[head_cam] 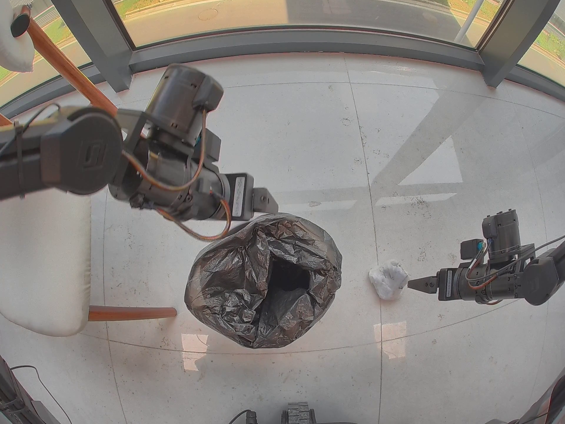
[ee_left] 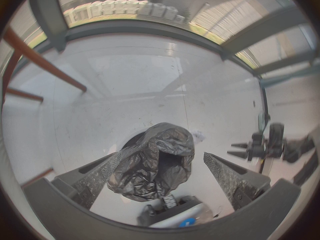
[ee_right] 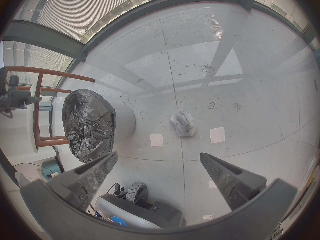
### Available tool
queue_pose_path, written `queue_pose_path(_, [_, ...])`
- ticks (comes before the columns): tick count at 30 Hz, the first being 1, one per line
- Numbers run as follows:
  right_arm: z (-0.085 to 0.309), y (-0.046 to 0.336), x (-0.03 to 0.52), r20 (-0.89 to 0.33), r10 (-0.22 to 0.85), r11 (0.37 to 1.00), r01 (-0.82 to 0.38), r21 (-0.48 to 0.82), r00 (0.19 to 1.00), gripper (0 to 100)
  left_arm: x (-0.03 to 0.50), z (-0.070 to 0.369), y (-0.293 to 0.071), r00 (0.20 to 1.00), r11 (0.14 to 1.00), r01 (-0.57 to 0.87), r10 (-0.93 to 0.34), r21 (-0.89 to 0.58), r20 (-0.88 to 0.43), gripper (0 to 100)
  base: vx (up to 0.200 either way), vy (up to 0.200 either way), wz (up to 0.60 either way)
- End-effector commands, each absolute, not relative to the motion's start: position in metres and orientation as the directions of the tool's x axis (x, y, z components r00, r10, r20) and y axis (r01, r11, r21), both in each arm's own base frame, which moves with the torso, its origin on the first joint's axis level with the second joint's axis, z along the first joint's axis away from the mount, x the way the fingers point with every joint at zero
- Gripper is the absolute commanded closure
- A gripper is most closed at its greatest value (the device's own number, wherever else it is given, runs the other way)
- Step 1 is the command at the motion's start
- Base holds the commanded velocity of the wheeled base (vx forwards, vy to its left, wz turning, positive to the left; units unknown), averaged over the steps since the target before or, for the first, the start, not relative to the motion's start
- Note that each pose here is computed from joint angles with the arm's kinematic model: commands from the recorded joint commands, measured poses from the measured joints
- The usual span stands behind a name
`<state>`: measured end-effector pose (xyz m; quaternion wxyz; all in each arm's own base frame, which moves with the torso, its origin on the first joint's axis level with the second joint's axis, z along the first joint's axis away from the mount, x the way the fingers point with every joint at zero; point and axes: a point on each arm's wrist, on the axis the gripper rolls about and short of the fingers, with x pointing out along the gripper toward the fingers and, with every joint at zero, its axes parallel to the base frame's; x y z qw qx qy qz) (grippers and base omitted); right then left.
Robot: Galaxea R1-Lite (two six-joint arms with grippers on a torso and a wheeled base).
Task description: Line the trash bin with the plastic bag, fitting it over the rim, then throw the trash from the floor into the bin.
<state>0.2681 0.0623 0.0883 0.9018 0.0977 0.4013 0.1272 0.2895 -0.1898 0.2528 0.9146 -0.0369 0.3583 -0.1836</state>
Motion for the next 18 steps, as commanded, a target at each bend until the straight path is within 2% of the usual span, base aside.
queue_pose_path(1, [0.085,0.063,0.265,-0.708,0.311,0.948,-0.154,0.279,0.634,0,0.261,0.186,-0.143,0.662,0.785,0.609,-0.429,0.108,-0.615,0,0.000,0.000,0.00])
queue_pose_path(8, [0.085,0.062,0.262,-0.710,0.310,0.948,-0.152,0.279,0.632,0,0.277,0.171,-0.132,0.660,0.768,0.615,-0.378,0.178,-0.649,0,0.000,0.000,0.00])
queue_pose_path(12, [0.085,0.062,0.262,-0.712,0.309,0.949,-0.152,0.278,0.630,0,0.295,0.163,-0.131,0.701,0.777,0.594,-0.374,0.207,-0.607,0,0.000,0.000,0.00])
queue_pose_path(18, [0.084,0.062,0.262,-0.713,0.309,0.949,-0.150,0.279,0.629,0,0.304,0.152,-0.134,0.702,0.777,0.594,-0.374,0.208,-0.606,0,0.000,0.000,0.00])
